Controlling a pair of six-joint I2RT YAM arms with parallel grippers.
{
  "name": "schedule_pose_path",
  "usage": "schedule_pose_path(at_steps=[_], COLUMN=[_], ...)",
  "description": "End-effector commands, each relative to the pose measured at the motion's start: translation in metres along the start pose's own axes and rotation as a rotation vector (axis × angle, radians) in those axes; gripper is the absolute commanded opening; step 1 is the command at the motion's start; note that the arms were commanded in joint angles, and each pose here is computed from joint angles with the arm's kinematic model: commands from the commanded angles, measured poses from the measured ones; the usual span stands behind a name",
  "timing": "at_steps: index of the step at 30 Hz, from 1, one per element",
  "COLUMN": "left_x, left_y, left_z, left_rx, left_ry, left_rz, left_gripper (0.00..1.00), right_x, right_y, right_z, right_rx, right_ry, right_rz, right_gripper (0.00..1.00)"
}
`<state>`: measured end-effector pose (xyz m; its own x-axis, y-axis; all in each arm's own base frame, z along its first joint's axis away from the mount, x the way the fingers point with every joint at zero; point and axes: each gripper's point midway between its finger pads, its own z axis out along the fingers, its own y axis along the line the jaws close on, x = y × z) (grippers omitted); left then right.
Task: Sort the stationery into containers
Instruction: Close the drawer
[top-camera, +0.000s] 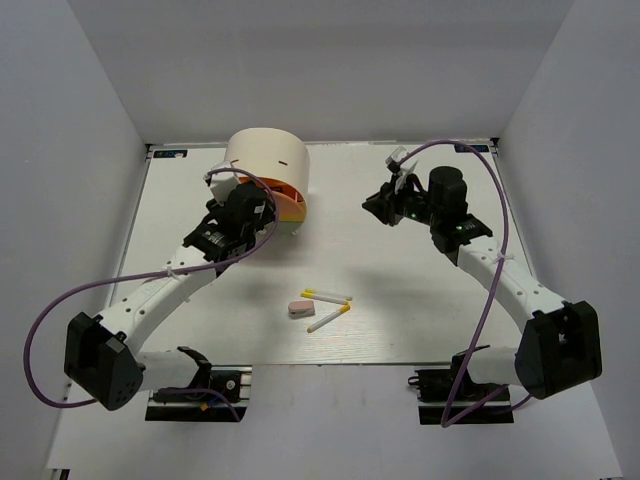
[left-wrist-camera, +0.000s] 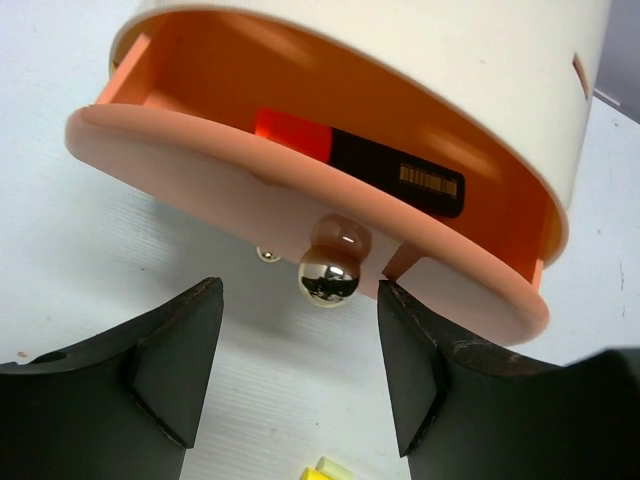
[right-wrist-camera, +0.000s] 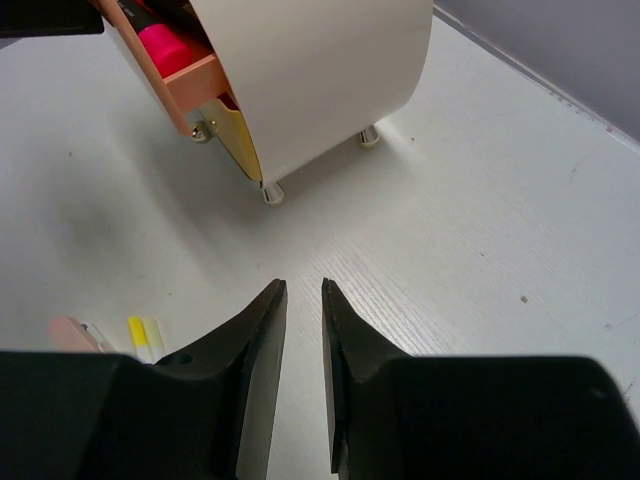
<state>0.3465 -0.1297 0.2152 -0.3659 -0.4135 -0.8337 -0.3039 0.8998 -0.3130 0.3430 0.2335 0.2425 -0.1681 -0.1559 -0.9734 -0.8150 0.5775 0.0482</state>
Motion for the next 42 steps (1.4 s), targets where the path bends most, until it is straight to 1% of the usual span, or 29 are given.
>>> schedule_pose_path(at_steps=[1,8,9,11,14,26,32,42], left_x=[-0.023,-0.026,-0.025,-0.032,-0.029,-0.028,-0.033,-0.025], left_y=[-0.003,-0.001,0.002,0.001,0.002,0.0,-0.01,-0.01], left_z=[0.0,0.014,0.017,0.018,0.024,0.033,0.032,0.038], left_rx=[-0.002,-0.019,-0.031,-0.029,-0.035,-0.027,0.016,0.014], left_ry=[-0.05,-0.047,-0.044,-0.058,-0.049,-0.036,-0.042,-0.025], left_rz=[-0.023,-0.015,-0.014,-0.028,-0.019,-0.018,-0.029,-0.019], left_gripper=[0.73,0.73,0.73,0.73,0.73,0.73,0.73,0.73], right_x=[-0.014,-0.01,-0.009,-0.009,-0.006,0.002,0.004,0.007], right_y=[0.003,-0.002,-0.002,-0.002,-0.004,-0.007,-0.009,-0.008], right_z=[-0.007,-0.012,-0.012,-0.014,-0.015,-0.017,-0.017,-0.018], right_rx=[-0.008,0.007,0.006,0.009,0.015,0.021,0.027,0.023], right_ry=[-0.051,-0.047,-0.045,-0.045,-0.04,-0.031,-0.028,-0.023], right_rz=[-0.015,-0.01,-0.006,-0.005,-0.001,0.007,0.011,0.015], right_gripper=[0.27,0.27,0.28,0.28,0.28,0.28,0.28,0.28])
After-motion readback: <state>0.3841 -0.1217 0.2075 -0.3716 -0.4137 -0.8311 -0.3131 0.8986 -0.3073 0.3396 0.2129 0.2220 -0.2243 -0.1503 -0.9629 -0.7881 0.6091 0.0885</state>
